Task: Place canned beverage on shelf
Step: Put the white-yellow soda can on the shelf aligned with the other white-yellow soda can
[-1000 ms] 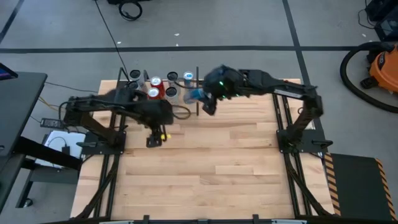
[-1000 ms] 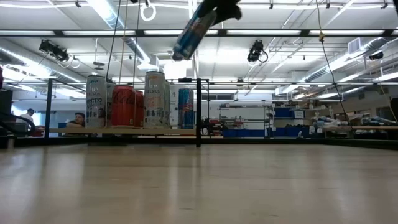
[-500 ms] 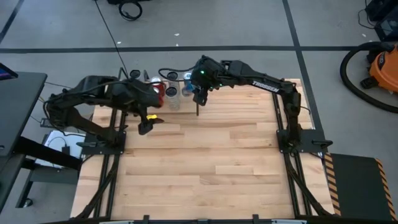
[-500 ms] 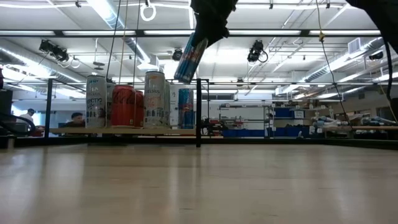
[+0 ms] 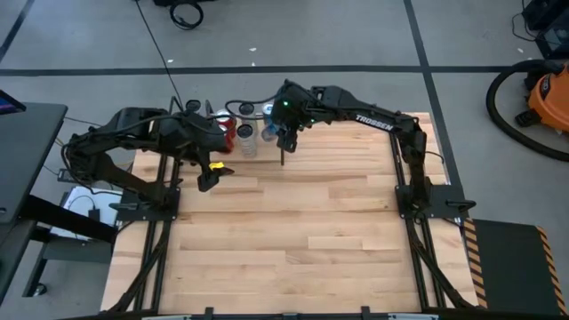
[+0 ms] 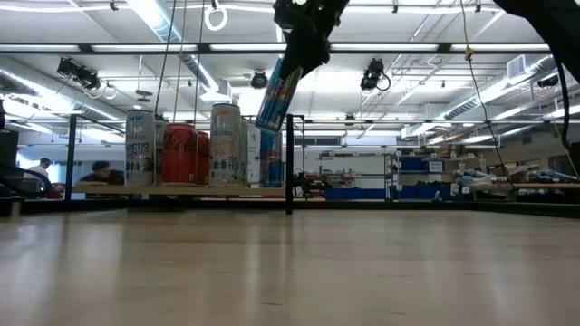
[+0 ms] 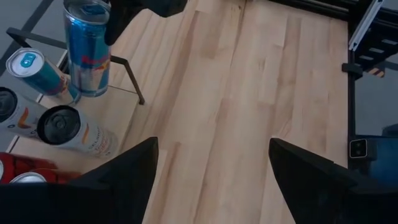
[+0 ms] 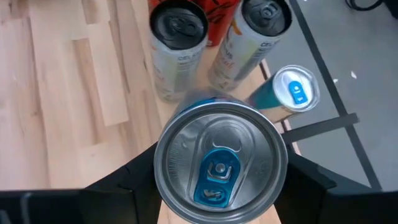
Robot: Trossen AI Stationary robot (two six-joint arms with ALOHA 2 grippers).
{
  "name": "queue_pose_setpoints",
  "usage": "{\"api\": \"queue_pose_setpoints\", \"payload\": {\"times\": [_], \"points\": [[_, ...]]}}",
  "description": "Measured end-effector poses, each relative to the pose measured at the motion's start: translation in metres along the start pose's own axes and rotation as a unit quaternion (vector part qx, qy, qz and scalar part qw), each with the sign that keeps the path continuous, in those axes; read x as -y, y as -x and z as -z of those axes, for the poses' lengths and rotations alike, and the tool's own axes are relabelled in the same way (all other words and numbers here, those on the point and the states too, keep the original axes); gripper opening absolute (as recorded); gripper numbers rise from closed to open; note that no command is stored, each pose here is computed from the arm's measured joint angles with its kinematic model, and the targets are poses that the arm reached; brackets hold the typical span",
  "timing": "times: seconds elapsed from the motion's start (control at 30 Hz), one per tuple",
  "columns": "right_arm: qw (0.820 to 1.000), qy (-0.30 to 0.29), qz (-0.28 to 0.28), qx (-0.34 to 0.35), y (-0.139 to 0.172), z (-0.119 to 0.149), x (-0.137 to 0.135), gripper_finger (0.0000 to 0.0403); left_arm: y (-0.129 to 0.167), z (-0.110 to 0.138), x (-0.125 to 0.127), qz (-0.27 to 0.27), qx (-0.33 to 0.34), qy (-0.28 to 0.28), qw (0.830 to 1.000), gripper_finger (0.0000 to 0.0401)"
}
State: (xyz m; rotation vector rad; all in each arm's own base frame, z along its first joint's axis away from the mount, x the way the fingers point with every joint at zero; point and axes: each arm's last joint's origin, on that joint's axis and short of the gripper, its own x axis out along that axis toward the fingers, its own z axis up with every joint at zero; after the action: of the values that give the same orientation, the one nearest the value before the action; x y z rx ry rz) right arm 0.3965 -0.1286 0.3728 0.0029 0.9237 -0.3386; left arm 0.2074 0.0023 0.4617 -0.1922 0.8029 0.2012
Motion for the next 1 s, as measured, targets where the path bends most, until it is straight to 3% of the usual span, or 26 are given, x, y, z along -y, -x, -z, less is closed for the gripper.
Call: {"api": "queue_pose_setpoints", "payload": {"times": [0.53,1.0], "points": [[0.999,-0.014,-0.027,0.032,-0.005,-0.004,0.032,0.0240,-0.001,-0.001,0.000,-0.004,0.001,-0.030,1.000,0.0307],[0.999,-0.001,-0.039,0.011,-0.012,-0.002,0.021,0.0240,-0.001,-0.001,0.000,-0.004,0.001,-0.040,0.999,0.0307]]}}
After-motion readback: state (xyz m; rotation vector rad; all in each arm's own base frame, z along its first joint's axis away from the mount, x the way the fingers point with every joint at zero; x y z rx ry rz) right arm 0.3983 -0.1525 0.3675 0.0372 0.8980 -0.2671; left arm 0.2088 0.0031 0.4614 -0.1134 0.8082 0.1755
